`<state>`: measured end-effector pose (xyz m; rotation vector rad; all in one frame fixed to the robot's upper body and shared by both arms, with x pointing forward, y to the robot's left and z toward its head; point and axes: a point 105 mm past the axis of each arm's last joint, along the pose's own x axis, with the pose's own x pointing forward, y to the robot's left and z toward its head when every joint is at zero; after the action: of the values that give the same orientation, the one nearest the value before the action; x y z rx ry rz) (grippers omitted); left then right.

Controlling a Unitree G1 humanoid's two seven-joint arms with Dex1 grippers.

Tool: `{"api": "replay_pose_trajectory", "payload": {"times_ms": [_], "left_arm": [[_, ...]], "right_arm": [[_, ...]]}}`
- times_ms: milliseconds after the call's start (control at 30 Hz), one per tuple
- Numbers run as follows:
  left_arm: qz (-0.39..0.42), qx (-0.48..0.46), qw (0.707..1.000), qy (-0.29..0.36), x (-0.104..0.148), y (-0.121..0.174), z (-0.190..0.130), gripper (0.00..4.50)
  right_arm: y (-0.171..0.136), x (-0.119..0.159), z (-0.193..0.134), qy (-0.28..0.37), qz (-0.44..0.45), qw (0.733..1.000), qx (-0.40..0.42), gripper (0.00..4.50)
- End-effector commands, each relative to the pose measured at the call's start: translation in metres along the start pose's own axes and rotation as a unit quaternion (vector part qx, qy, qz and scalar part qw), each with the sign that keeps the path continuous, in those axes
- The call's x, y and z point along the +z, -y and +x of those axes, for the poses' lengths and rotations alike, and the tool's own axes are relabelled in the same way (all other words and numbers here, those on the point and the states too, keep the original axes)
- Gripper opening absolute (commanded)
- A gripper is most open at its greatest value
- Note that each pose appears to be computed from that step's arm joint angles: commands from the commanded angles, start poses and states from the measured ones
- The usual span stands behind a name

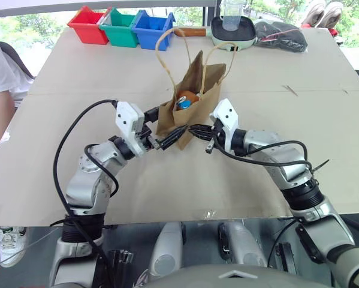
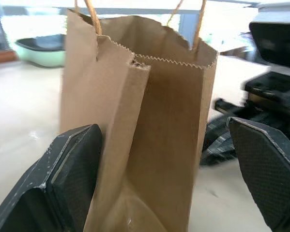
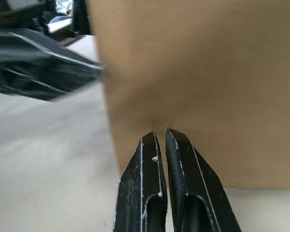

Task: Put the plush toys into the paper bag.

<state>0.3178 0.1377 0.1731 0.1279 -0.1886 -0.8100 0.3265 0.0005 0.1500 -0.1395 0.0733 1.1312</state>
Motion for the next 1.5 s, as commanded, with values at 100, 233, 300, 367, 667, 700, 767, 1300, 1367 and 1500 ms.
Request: {"api": "replay_pose_trajectory", "payload": {"times_ms": [100, 233, 300, 367, 667, 700, 767, 1300, 1367, 1500], "left_arm": [[0.008, 0.038, 0.998, 0.040, 0.008, -0.006, 0.010, 3.96], [0.009, 0.046, 0.998, 0.047, 0.005, -0.008, 0.010, 2.45], [0.006, 0.050, 0.997, 0.050, 0.004, -0.011, 0.010, 1.43], [0.003, 0.050, 0.997, 0.054, 0.003, -0.013, 0.012, 0.52], [0.046, -0.185, 0.978, 0.088, 0.036, -0.020, -0.003, 0.00], [0.043, -0.224, 0.969, 0.091, 0.040, -0.021, -0.005, 0.00], [0.037, -0.263, 0.959, 0.093, 0.043, -0.024, -0.007, 0.00], [0.050, -0.346, 0.937, 0.015, 0.001, -0.027, 0.019, 0.98], [0.045, -0.335, 0.941, 0.017, 0.003, -0.032, 0.015, 1.92], [0.015, -0.312, 0.950, 0.016, 0.011, -0.040, -0.005, 3.57]], "right_arm": [[0.003, 0.017, 0.001, 0.030, -0.022, 0.999, 0.000, 0.00], [0.004, 0.016, -0.004, 0.029, -0.028, 0.999, -0.004, 0.00], [0.004, 0.016, -0.009, 0.028, -0.038, 0.999, -0.008, 0.00], [0.005, 0.015, -0.014, 0.025, -0.047, 0.999, -0.014, 0.00], [-0.010, 0.022, -0.109, 0.037, -0.089, 0.994, -0.051, 2.96], [-0.014, 0.024, -0.122, 0.037, -0.094, 0.993, -0.054, 3.48], [-0.020, 0.026, -0.137, 0.036, -0.100, 0.993, -0.058, 3.89], [-0.026, 0.020, -0.197, 0.000, -0.120, 0.975, -0.189, 3.97], [-0.026, 0.018, -0.199, -0.004, -0.113, 0.978, -0.178, 3.97], [-0.025, 0.013, -0.209, -0.027, -0.120, 0.981, -0.150, 3.97]]}}
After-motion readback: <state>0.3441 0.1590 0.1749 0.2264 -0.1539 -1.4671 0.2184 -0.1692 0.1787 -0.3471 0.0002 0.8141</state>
